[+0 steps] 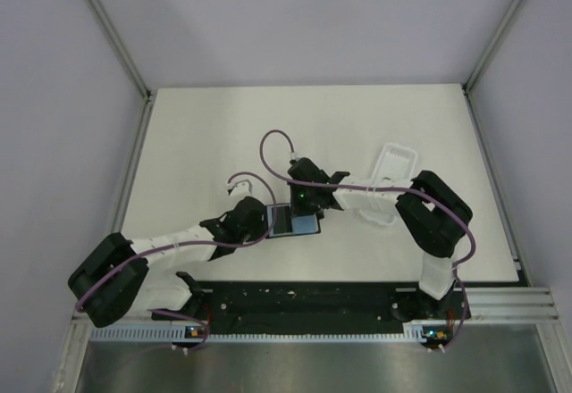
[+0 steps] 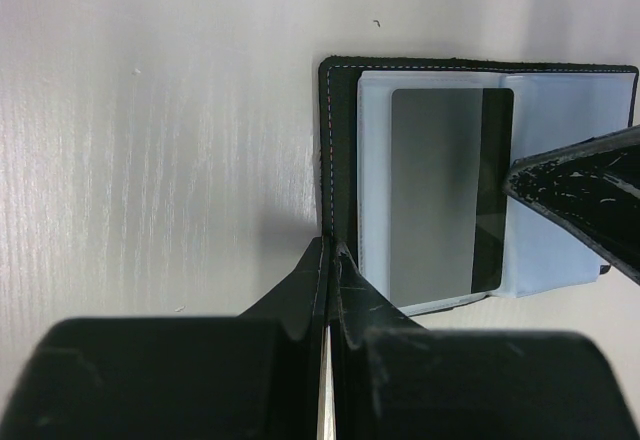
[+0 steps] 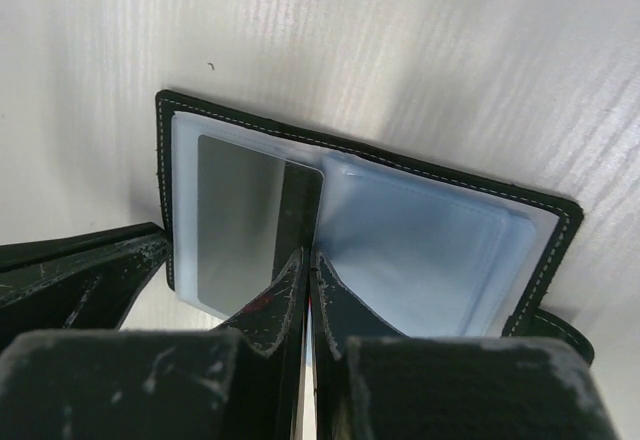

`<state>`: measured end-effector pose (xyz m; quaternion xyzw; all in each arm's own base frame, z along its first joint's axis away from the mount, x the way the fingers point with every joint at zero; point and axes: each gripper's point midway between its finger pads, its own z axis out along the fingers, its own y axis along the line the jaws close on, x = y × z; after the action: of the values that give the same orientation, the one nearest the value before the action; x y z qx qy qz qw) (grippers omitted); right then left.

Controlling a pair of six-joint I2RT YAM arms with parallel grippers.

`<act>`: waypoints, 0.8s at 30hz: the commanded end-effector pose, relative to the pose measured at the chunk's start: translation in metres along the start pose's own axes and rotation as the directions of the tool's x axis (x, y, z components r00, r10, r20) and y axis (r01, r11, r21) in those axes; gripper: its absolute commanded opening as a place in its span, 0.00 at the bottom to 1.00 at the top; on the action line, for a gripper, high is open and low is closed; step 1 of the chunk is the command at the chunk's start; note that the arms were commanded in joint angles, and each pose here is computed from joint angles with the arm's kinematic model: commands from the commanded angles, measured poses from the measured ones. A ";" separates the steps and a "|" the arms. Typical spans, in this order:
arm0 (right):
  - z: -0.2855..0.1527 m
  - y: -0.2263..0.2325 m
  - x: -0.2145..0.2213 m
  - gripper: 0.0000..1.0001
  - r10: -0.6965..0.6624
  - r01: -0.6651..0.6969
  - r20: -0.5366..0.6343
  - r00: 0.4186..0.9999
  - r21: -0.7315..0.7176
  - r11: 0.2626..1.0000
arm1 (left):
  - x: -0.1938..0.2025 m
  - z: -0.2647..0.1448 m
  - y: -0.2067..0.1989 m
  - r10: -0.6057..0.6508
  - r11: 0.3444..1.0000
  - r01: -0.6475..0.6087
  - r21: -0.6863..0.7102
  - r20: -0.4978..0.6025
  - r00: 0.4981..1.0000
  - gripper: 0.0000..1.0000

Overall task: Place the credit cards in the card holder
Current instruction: Insert the credit card into the card holder.

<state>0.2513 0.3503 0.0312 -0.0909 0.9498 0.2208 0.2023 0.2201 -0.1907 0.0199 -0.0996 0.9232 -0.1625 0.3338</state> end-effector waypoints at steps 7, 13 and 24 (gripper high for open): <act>0.006 0.034 0.002 0.00 -0.044 0.042 -0.020 0.999 -0.076 0.996 | 0.030 0.001 0.015 0.036 0.999 -0.039 -0.030 -0.110 0.993 0.00; 0.001 0.026 -0.001 0.00 -0.040 0.041 0.013 0.999 -0.040 0.998 | 0.031 0.001 0.017 0.036 0.999 -0.040 -0.033 -0.111 0.993 0.00; -0.009 0.003 -0.007 0.00 -0.028 0.024 0.049 0.998 0.089 0.996 | 0.030 0.000 0.018 0.038 0.998 -0.042 -0.036 -0.106 0.994 0.00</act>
<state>0.2481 0.3562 0.0262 -0.0969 0.9529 0.2007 0.2056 0.2204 -0.1918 0.0200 -0.0993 0.9228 -0.1647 0.3338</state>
